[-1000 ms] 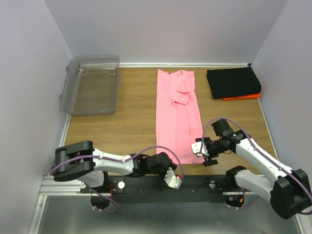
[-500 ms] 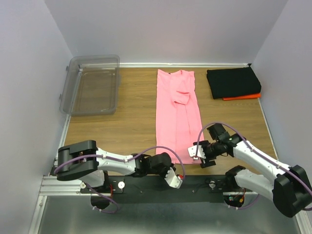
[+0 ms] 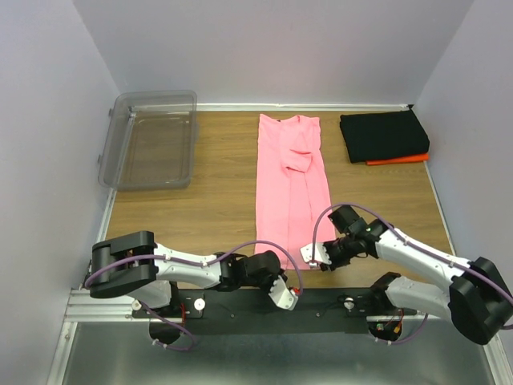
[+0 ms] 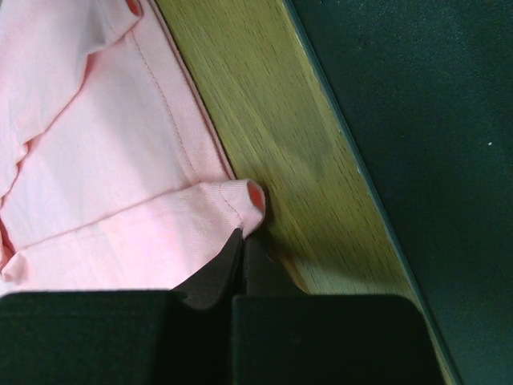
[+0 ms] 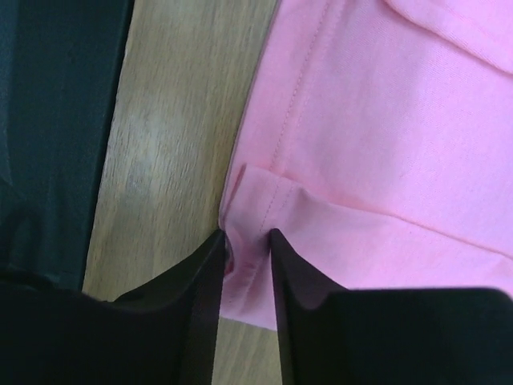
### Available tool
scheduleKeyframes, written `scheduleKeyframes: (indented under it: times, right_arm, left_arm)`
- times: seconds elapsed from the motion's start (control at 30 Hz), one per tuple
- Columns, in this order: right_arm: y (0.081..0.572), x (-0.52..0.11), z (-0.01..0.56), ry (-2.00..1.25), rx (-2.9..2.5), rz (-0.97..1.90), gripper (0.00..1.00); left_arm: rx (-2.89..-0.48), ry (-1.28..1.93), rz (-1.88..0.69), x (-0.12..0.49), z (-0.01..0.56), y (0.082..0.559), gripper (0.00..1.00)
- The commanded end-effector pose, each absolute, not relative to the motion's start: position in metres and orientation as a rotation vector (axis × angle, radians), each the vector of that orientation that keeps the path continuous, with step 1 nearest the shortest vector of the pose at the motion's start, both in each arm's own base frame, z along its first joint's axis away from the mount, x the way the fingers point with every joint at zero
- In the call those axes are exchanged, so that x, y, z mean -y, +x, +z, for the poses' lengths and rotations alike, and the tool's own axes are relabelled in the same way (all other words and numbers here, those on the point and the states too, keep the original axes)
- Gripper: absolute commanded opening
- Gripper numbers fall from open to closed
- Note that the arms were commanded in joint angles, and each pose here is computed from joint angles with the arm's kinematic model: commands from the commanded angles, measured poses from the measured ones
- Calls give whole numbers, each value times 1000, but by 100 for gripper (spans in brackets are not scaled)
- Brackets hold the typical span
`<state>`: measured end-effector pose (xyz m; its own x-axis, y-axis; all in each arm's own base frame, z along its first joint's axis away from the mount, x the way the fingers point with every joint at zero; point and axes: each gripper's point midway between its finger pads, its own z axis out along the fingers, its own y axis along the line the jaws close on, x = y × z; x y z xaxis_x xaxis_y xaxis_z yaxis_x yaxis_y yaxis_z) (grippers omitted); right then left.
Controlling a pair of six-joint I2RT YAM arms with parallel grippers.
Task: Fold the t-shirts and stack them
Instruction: Fold the tshirt
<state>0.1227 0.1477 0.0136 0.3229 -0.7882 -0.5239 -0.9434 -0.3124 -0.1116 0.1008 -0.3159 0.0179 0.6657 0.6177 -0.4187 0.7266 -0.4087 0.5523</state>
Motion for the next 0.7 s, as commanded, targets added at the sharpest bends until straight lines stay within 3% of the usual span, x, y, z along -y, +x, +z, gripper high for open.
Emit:
scheduleKeyframes:
  times: [0.0,0.07,0.17,0.3,0.47,0.67]
  right_arm:
    - [127,-132,-2,-2226,-1666,439,31]
    - [128,-131,-3,-2215,-1701,433,15]
    - [128,-131,-3,-2190,-1736,435,1]
    - [137,-149,29,-2091,-1745,476,1]
    - [161,-167,64,-2016,-1692,467,1]
    - [251,-163,94,-1781,-1827,467,0]
  left_arm:
    - [-1048,2164,-230,313,14,96,0]
    - [-1035,2164,-267,315,14,91,0]
    - [-1021,2145,-287,317,19,90,0]
    - [-987,2073,-349,321,42,97,0]
    - [-985,1940,-363,320,81,145,0]
    - [-999,1894,-265,324,105,222,0]
